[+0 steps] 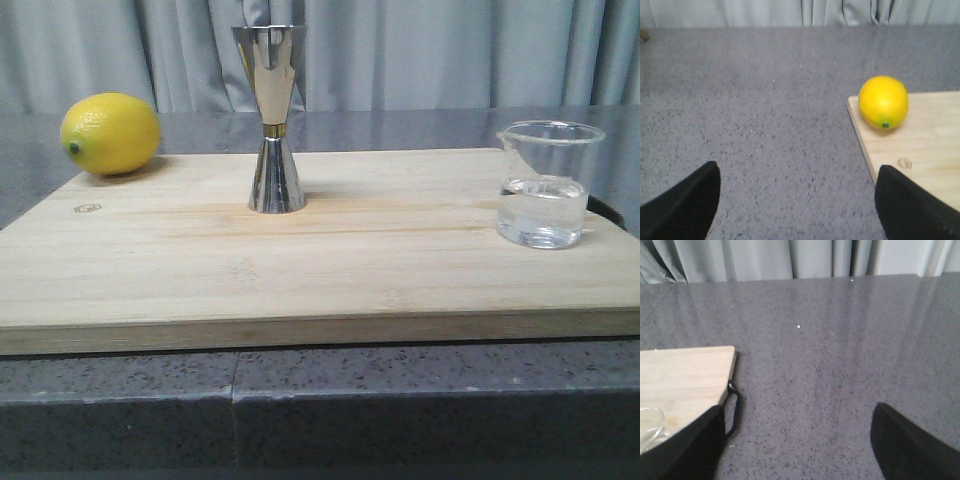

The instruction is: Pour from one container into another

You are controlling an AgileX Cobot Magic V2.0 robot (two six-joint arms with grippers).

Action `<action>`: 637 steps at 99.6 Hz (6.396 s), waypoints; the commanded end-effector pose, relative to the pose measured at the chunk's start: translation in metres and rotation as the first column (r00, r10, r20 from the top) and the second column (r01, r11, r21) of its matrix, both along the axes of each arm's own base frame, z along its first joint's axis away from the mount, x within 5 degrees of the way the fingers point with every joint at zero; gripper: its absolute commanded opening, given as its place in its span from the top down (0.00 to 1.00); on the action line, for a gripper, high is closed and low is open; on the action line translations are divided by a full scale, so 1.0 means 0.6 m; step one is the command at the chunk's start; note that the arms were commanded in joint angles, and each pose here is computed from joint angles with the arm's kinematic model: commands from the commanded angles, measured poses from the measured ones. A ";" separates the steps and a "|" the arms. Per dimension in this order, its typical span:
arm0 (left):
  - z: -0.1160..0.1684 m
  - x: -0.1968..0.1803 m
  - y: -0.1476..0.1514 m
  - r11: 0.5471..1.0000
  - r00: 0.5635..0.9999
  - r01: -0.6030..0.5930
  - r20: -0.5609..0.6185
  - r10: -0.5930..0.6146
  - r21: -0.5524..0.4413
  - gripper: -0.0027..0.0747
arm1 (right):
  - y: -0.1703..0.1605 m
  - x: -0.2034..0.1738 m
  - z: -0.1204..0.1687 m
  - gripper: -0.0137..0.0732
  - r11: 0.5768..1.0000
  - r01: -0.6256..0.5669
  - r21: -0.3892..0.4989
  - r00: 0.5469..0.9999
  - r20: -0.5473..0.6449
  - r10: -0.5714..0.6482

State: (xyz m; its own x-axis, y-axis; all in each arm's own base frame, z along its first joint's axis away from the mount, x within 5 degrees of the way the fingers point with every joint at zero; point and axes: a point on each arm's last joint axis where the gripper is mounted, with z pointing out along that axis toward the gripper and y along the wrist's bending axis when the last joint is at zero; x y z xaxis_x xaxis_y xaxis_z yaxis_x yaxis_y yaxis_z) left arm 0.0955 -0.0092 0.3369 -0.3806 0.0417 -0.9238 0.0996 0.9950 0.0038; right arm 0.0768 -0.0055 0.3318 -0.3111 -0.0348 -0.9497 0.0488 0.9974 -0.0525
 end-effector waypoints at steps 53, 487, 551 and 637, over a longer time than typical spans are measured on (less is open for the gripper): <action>0.002 0.132 -0.098 0.803 0.801 0.587 -0.074 -0.594 -0.099 0.20 | 0.001 0.034 0.015 0.19 0.999 0.000 0.034 0.996 -0.091 0.003; -0.079 0.331 -0.300 0.167 0.174 0.984 0.434 -0.884 -0.055 0.68 | 0.138 0.126 -0.048 0.13 0.861 -0.509 0.019 0.861 0.032 0.508; -0.079 0.331 -0.300 0.167 0.174 0.984 0.434 -0.884 -0.055 0.68 | 0.151 0.143 -0.147 0.13 0.868 -0.497 -0.017 0.855 0.161 0.493; -0.079 0.331 -0.300 0.167 0.174 0.984 0.434 -0.884 -0.055 0.68 | 0.167 0.175 -0.182 0.44 0.871 -0.489 -0.035 0.862 0.131 0.489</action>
State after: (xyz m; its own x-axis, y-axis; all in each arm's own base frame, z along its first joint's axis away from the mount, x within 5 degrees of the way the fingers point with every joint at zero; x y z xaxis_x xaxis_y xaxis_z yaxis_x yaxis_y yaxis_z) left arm 0.3013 -0.1866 0.2569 -0.0449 0.0870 -0.9952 0.9912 0.1280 -0.0335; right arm 0.1771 0.0928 0.2064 -0.2353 -0.1909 -0.9530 -0.4478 0.8915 -0.0680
